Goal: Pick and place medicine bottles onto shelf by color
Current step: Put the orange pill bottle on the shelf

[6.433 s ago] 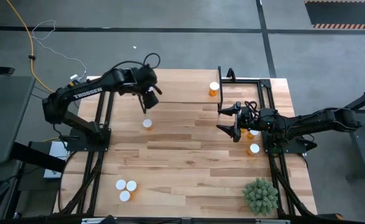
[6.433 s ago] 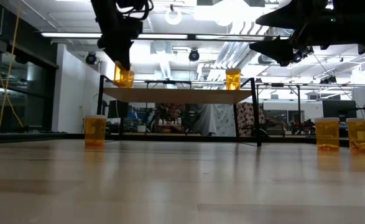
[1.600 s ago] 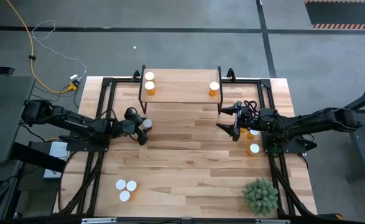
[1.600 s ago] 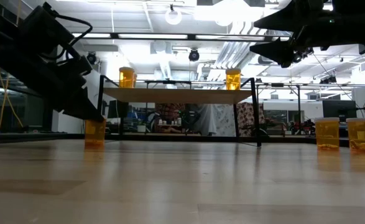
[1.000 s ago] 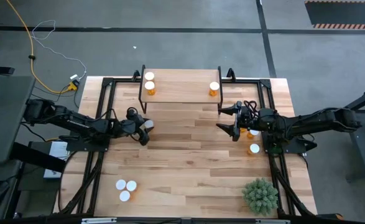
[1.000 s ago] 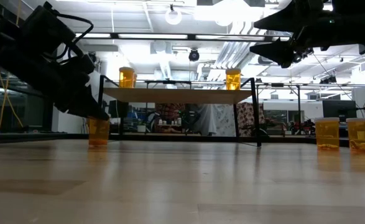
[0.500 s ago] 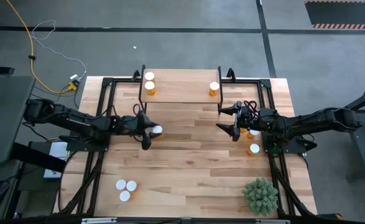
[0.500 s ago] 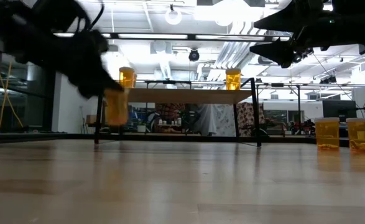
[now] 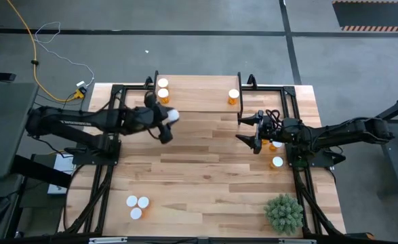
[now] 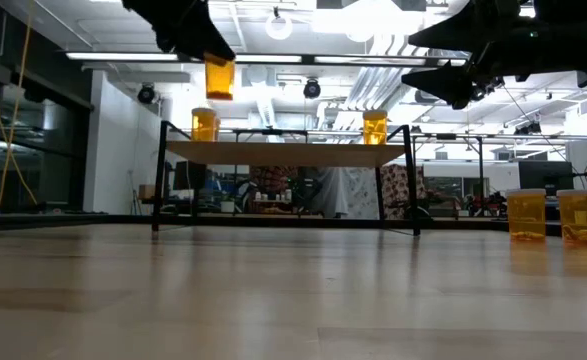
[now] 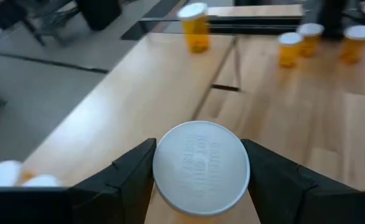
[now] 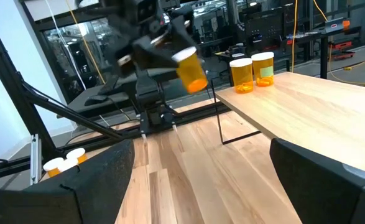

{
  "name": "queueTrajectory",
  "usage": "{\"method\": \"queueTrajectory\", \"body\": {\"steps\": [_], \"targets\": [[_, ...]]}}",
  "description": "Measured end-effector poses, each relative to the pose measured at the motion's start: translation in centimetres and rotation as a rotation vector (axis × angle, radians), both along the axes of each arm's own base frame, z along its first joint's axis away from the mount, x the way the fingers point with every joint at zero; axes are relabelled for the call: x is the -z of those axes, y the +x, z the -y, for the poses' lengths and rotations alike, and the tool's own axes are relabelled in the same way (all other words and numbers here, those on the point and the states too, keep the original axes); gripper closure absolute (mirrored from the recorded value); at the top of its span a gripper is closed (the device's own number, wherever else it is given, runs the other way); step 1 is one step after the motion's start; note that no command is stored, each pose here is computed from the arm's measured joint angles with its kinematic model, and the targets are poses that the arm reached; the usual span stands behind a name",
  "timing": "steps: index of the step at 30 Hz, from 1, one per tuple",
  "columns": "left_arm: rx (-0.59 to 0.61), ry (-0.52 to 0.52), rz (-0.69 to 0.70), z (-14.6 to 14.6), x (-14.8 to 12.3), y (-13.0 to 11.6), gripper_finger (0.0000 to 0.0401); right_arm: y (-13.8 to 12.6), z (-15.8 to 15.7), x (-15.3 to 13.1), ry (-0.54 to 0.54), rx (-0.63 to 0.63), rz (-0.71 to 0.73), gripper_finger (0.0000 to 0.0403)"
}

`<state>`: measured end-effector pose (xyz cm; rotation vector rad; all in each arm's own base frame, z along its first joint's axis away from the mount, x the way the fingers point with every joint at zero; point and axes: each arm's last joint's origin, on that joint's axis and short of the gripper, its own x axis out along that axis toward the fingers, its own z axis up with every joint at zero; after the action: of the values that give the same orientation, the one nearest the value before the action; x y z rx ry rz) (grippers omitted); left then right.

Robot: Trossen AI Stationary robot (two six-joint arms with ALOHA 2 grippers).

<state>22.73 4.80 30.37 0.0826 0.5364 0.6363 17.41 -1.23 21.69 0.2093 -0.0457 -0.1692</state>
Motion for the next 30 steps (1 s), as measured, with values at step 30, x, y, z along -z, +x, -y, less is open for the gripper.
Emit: {"method": "queueTrajectory", "body": {"steps": [30], "targets": [[-0.34,-0.208,0.154,-7.0,3.9,-3.2,0.019,0.0,0.0,0.1,0.012,0.0,-0.009,0.0037]]}}
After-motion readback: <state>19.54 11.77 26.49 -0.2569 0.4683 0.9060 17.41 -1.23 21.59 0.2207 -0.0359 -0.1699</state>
